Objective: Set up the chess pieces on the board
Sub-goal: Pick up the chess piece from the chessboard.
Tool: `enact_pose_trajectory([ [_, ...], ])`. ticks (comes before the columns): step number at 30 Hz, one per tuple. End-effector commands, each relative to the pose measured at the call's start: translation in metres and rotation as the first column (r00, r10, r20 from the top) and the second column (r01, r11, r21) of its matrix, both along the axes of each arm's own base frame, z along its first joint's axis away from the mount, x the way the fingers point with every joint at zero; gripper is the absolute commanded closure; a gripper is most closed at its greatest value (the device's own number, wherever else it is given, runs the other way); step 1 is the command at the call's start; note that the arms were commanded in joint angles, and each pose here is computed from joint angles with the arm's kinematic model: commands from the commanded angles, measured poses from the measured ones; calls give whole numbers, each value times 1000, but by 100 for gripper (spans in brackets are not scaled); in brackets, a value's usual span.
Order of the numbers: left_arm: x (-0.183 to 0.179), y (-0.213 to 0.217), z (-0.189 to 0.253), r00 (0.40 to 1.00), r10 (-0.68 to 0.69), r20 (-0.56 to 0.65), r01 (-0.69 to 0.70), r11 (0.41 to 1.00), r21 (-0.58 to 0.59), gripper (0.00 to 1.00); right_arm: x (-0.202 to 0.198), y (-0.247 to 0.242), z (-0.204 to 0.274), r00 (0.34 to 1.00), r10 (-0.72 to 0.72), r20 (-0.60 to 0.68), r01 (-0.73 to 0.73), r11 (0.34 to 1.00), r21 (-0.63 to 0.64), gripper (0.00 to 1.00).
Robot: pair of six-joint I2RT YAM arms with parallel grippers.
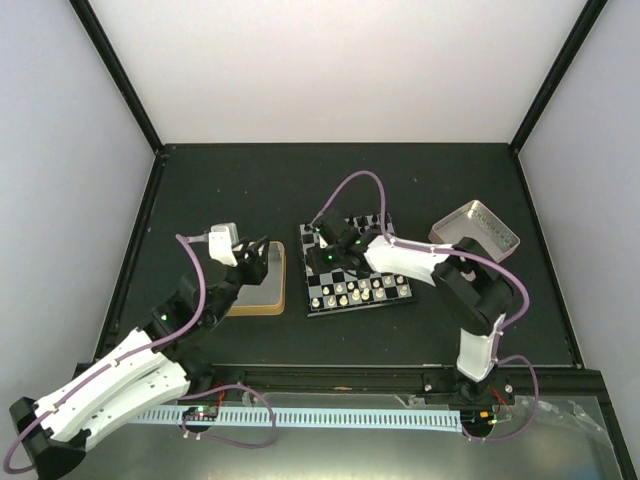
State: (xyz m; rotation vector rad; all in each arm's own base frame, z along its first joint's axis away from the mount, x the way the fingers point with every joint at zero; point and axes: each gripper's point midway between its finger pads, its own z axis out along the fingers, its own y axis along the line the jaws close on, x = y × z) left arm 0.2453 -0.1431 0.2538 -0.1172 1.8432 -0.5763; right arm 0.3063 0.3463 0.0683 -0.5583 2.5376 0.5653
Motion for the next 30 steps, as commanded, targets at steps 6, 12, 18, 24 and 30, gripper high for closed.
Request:
enact_pose_trajectory([
  [6,-2,13,-15,999,42,-34,-42,999,23,46,3,3,-23,994,-101,-42,96,989,-110,53],
  [12,-2,11,-18,999,31,-37,-30,999,26,46,-3,-12,-31,990,-127,-53,116,977,-181,56],
  [18,-3,10,-22,999,22,-44,-21,999,35,46,-11,-25,-28,988,-142,-59,128,973,-194,64],
  [24,-2,8,-24,999,17,-52,-15,999,39,46,-15,-30,-25,987,-145,-67,128,969,-211,63],
  [30,-1,6,-25,998,13,-54,-10,999,39,46,-19,-18,-20,993,-77,-89,60,982,-179,58],
])
